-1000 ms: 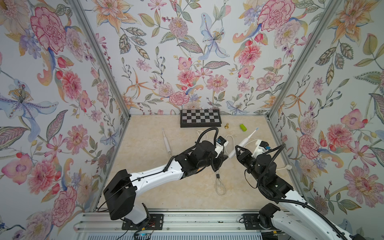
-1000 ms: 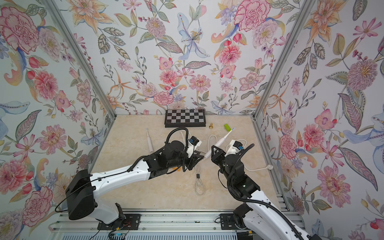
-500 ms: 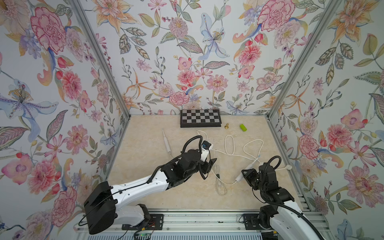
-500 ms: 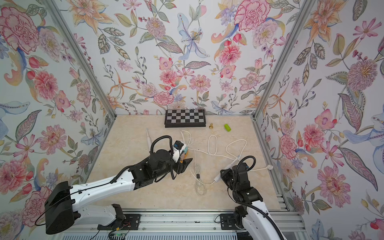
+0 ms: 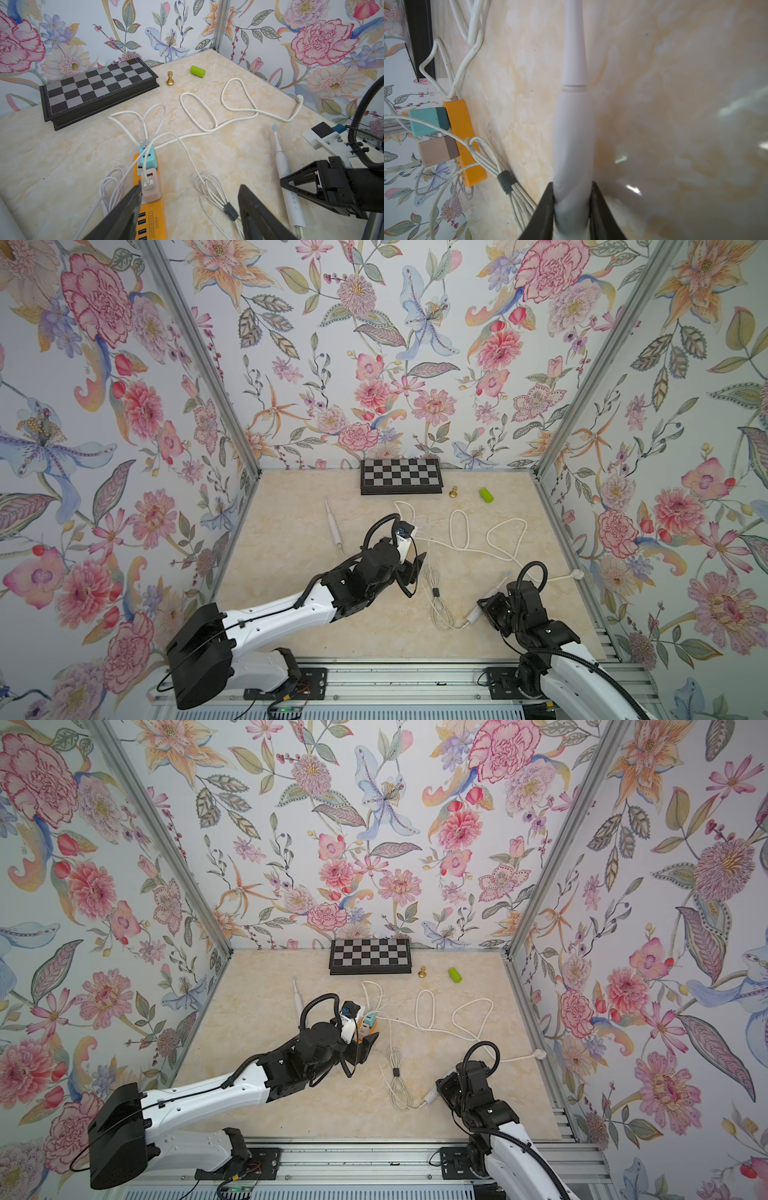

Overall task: Charge the electric toothbrush
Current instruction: Place the electric toothbrush at the center of the board, then reset both arms

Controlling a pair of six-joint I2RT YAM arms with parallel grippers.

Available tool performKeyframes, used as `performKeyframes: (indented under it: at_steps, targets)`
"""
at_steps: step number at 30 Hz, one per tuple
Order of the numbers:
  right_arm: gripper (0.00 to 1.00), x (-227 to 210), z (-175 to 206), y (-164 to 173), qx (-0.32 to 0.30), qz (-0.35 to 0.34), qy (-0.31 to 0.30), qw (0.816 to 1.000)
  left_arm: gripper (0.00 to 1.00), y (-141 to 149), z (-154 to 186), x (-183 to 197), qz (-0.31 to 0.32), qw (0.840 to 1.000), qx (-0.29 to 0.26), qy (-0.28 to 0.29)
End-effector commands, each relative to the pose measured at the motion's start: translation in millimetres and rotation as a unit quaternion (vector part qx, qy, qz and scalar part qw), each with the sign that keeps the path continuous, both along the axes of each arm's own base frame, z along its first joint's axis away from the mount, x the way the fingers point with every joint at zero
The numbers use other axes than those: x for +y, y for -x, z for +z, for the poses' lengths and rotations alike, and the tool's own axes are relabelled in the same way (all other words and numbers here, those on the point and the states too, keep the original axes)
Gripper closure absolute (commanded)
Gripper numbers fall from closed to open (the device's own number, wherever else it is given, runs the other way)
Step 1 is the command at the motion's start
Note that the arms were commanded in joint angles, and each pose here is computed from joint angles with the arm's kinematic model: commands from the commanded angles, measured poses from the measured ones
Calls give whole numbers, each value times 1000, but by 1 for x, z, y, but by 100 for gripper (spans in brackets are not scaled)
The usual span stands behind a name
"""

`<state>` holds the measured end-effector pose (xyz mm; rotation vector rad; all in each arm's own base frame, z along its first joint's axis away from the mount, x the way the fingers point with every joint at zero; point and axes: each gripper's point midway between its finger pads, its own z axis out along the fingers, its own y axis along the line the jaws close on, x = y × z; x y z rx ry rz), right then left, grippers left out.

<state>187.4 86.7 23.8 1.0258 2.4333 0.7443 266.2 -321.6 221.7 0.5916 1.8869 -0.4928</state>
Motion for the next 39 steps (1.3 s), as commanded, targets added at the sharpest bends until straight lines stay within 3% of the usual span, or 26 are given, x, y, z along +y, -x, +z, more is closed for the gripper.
performKeyframes:
  at_steps: [1,5,9,12,13,15,18,20,22,23,26,30,34,35,37,39]
  targets:
    - [62,-6,0,6,26,-6,20,999,22,-9,9,17,46,999,-17,6]
    - [43,-15,7,14,45,-10,46,998,13,-21,23,38,96,995,-39,-11]
    - [26,-41,54,-2,-10,-35,119,992,1,-38,45,88,210,974,-76,-41]
    - [6,-68,100,-27,-62,-46,208,975,1,-55,54,158,338,934,-91,-71]
    - [0,-77,115,-38,-79,-48,242,966,1,-61,53,188,389,914,-90,-79]
    - [0,-89,142,-64,-121,-36,310,942,1,-66,45,245,471,872,-89,-99]
    - [0,-116,161,-94,-159,-51,428,888,1,-59,19,328,578,798,-97,-138]
    - [0,-123,160,-108,-185,-41,478,858,1,-51,-1,358,604,778,-105,-140]
    - [0,-132,147,-114,-198,-43,513,834,1,-48,-26,372,595,784,-117,-136]
    - [0,-137,135,-116,-203,-47,513,833,1,-46,-37,376,592,786,-125,-128]
    - [0,-141,99,-126,-207,-36,480,852,1,-45,-54,375,570,797,-159,-120]
    - [0,-120,86,-151,-243,30,477,844,1,-55,-60,365,527,818,-186,-136]
    - [0,-114,100,-172,-321,34,463,825,1,-53,-49,373,530,806,-223,-136]
    - [0,-113,104,-177,-342,40,459,819,1,-54,-49,373,524,811,-228,-122]
    - [0,-109,106,-185,-361,66,464,806,1,-63,-57,365,486,839,-223,-101]
    - [0,-98,94,-191,-376,103,439,809,1,-69,-65,366,479,843,-225,-97]
